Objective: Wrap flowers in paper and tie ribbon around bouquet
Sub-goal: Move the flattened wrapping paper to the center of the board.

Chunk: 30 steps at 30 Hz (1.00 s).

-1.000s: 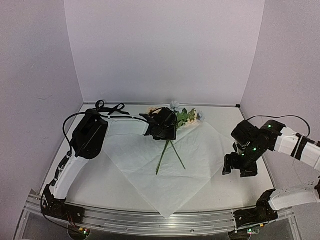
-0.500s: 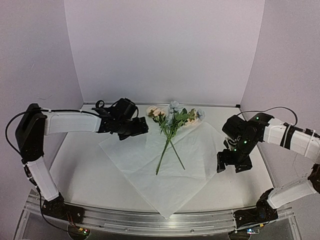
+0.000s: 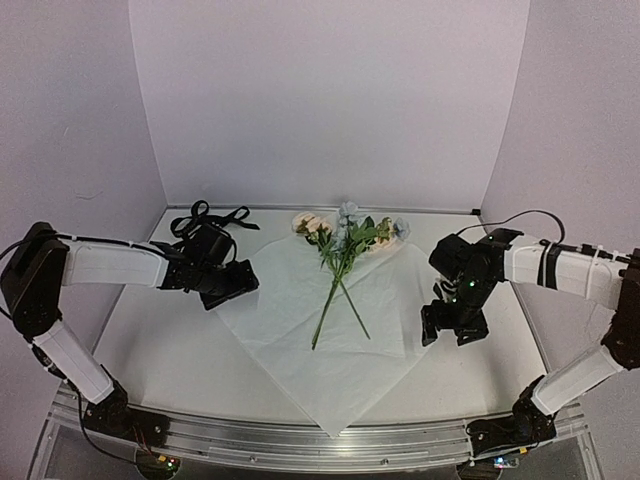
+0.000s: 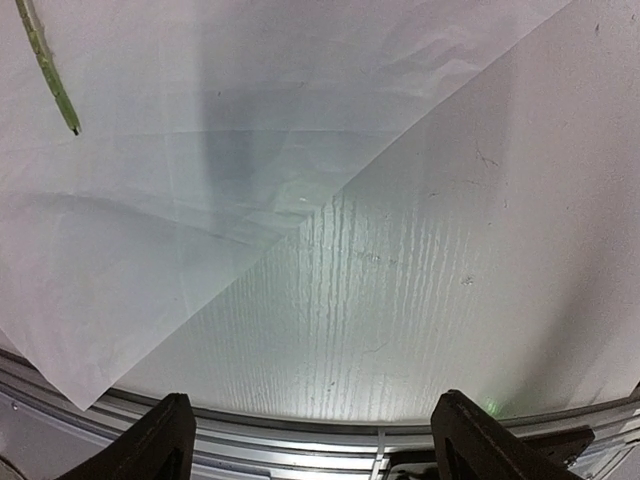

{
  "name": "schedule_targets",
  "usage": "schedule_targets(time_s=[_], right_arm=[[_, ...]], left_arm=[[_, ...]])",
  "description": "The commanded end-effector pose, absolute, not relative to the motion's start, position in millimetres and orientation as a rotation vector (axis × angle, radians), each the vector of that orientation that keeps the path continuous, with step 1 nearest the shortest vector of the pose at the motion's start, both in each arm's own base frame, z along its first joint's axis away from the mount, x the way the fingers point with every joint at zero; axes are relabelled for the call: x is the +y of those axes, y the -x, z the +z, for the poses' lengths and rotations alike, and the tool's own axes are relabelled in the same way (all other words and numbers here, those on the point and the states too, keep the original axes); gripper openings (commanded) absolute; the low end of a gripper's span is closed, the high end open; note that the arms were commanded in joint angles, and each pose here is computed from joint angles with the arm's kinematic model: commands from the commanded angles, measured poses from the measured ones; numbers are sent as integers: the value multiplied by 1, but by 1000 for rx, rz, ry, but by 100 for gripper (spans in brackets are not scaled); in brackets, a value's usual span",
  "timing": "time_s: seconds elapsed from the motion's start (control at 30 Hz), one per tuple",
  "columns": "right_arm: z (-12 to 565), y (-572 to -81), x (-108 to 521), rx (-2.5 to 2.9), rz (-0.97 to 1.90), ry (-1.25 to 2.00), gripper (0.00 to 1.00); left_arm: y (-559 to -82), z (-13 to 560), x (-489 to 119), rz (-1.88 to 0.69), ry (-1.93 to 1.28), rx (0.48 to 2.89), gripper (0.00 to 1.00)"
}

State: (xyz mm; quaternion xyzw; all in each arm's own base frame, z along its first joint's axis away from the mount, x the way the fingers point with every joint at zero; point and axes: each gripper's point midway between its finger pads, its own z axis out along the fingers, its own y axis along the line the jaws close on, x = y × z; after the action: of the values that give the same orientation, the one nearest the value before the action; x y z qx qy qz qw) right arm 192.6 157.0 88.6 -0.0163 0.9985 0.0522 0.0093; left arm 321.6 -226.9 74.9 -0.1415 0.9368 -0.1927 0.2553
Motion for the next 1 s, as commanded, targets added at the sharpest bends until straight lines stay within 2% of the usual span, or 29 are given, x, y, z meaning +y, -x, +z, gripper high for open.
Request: schedule_targets(time_s=[0.0, 0.23, 0.37, 0.53, 0.67, 0.83, 0.97], right_arm=[[85, -215, 157, 3093, 176, -26, 84], [75, -236, 163, 3091, 253, -162, 84], [73, -250, 172, 3090, 273, -168, 84], [65, -270, 181, 3089, 275, -159, 86], [55, -281, 191, 3099, 298, -180, 82], [35, -290, 202, 3108, 334, -242, 74], [21, -291, 207, 3134, 331, -298, 54]], left_arm=[[-361, 109, -277, -766, 208, 2404, 91], [-392, 100, -327, -924, 98, 2381, 92], [-393, 82, -339, -973, 105, 2428, 94], [-381, 56, -331, -959, 168, 2505, 94], [-367, 37, -314, -899, 220, 2564, 95], [-349, 16, -290, -830, 282, 2633, 95], [-335, 4, -267, -787, 346, 2666, 96]])
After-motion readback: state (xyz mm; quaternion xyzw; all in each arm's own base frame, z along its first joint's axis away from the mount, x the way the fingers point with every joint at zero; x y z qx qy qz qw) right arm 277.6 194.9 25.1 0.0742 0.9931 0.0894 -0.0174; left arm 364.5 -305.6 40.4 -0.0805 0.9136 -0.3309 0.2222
